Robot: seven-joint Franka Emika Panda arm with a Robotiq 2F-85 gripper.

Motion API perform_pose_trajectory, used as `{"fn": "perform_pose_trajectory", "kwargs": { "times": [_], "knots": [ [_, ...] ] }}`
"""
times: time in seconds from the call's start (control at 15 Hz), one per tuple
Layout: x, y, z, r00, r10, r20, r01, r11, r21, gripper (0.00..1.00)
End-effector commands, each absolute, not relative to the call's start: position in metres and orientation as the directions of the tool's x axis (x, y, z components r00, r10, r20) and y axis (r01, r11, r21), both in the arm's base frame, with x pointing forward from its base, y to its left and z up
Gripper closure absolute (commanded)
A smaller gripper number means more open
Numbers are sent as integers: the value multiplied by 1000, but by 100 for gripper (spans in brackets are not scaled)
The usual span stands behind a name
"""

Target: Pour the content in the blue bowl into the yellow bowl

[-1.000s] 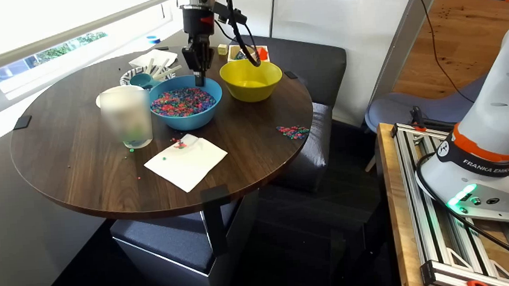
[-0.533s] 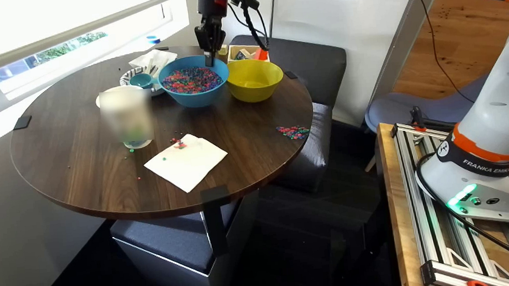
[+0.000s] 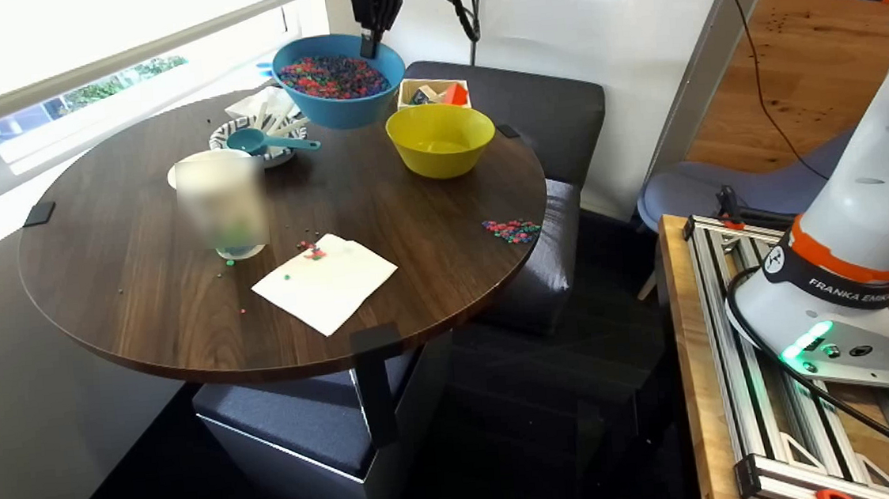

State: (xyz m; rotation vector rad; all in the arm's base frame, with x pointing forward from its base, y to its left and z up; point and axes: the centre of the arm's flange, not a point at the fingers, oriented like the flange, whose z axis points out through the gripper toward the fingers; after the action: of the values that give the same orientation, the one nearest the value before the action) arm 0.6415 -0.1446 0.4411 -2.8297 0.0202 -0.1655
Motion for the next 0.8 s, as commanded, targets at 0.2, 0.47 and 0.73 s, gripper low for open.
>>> {"fn": "perform_pose_trajectory", "kwargs": {
  "times": [0.2, 0.47, 0.73],
  "knots": [
    [561, -158, 475, 998, 43, 39, 54, -938, -343, 99],
    [521, -181, 458, 996, 29, -82, -4, -924, -382, 99],
    [529, -193, 439, 996, 6, -92, -29, -926, -376, 94]
  ]
}}
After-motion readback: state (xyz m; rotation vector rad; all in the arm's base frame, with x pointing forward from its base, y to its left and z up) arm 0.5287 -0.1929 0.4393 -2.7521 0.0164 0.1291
